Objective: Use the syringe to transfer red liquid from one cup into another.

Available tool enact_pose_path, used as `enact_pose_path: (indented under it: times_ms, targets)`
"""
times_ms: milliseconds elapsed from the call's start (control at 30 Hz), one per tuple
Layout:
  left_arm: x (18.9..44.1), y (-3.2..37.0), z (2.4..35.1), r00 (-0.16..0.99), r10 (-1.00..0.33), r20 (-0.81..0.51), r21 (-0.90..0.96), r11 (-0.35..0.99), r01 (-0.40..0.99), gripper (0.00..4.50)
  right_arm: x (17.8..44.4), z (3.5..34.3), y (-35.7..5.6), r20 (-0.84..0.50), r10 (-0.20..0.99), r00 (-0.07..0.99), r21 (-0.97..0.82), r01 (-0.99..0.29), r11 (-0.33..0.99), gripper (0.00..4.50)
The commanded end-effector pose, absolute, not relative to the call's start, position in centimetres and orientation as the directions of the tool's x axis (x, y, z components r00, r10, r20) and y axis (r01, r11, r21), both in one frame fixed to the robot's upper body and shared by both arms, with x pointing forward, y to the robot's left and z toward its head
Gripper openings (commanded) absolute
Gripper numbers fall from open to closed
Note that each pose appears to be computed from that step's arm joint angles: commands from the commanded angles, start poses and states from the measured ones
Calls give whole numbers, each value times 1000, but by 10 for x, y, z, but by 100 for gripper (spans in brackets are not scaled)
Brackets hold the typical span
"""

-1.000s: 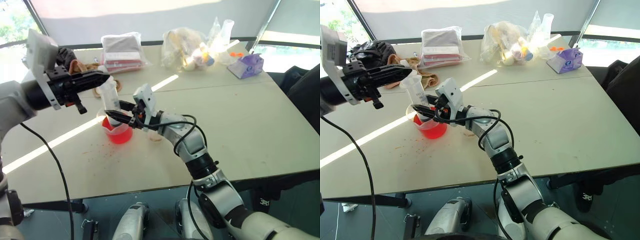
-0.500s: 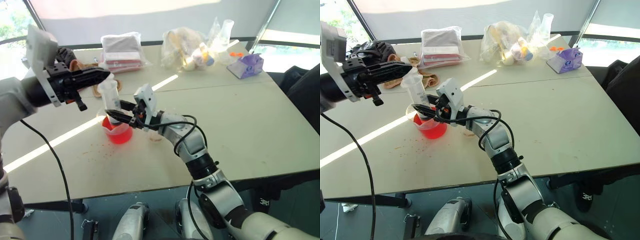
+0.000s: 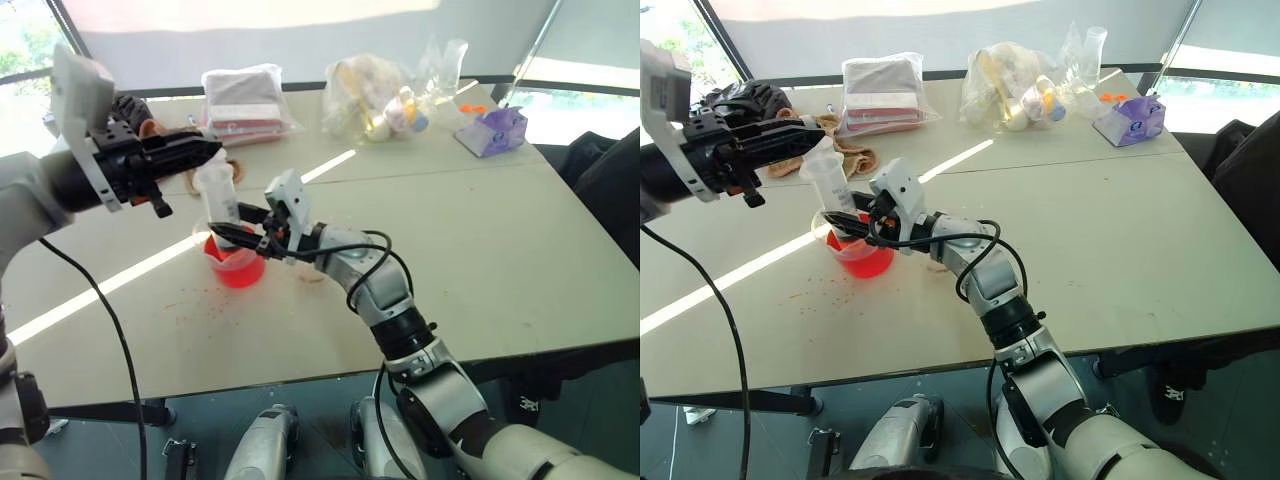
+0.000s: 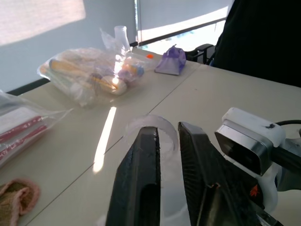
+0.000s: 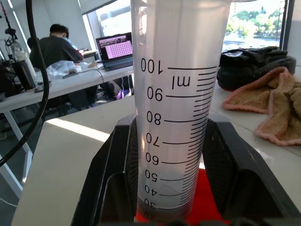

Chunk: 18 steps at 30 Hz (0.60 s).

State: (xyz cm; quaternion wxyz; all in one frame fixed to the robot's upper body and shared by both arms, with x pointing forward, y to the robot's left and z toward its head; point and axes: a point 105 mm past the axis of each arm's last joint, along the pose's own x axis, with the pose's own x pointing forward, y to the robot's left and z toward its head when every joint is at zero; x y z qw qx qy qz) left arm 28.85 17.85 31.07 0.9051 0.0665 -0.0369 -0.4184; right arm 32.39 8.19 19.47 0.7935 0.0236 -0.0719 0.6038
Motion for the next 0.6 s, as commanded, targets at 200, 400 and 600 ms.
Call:
enact_pose_path:
  times_ms: [200, 400, 600]
  targets:
    - [275, 186, 325, 661, -747, 71, 212, 659, 722, 244, 309, 204, 96, 143, 974, 175, -139, -971, 195, 138]
    - [261, 220, 332, 748, -660, 76, 230, 741, 631, 244, 316, 217, 92, 180, 964, 198, -174, -958, 229, 138]
    - [250, 243, 318, 813, -579, 60, 207, 804, 557, 244, 325, 229, 86, 212, 951, 226, -195, -944, 268, 138]
